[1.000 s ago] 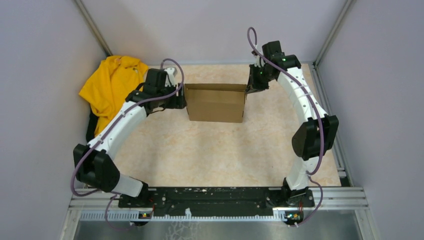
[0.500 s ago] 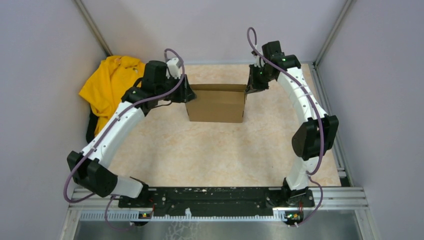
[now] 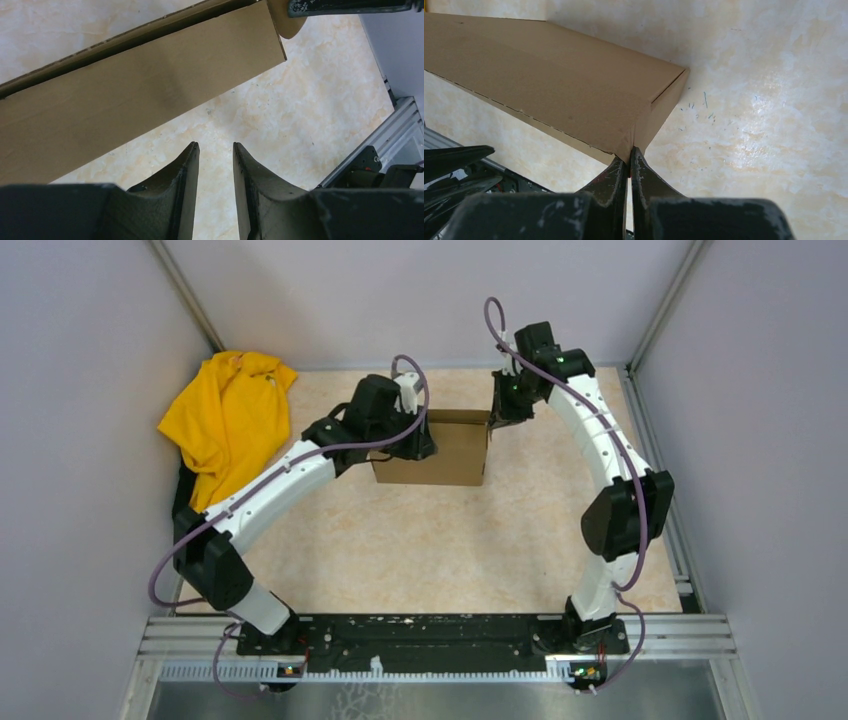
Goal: Fold the paper box
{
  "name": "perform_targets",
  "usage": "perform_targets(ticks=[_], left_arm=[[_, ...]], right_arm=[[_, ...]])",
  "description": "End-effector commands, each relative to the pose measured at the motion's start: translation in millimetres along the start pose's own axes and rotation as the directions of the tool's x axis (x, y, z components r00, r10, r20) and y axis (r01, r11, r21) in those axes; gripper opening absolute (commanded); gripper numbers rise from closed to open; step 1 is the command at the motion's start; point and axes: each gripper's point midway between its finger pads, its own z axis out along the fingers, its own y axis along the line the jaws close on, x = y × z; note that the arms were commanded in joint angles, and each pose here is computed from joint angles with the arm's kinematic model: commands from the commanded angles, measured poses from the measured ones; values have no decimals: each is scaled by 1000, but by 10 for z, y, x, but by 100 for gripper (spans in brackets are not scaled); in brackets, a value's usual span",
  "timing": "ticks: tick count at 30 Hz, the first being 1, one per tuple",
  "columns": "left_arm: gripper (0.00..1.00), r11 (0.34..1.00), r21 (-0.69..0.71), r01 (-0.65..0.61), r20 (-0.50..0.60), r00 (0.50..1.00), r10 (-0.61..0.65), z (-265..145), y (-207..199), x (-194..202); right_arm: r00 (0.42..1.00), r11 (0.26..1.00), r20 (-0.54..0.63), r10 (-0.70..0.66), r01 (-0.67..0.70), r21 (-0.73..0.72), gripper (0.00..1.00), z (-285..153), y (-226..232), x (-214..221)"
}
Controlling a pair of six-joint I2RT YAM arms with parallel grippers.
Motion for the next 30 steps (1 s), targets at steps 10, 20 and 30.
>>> perform_targets(ticks=[10, 20, 30], left_arm=[[36, 989, -135, -59, 21, 998, 62, 416, 97, 90], [36, 979, -179, -94, -3, 996, 95, 483, 104, 200], [36, 979, -177, -97, -26, 995, 94, 578, 131, 340]], right_arm=[[1000, 1000, -4, 2, -2, -27, 0, -45, 124, -59], [1000, 998, -23, 20, -21, -51, 0, -78, 240, -68], [998, 998, -49, 31, -33, -53, 0, -100, 322, -68]])
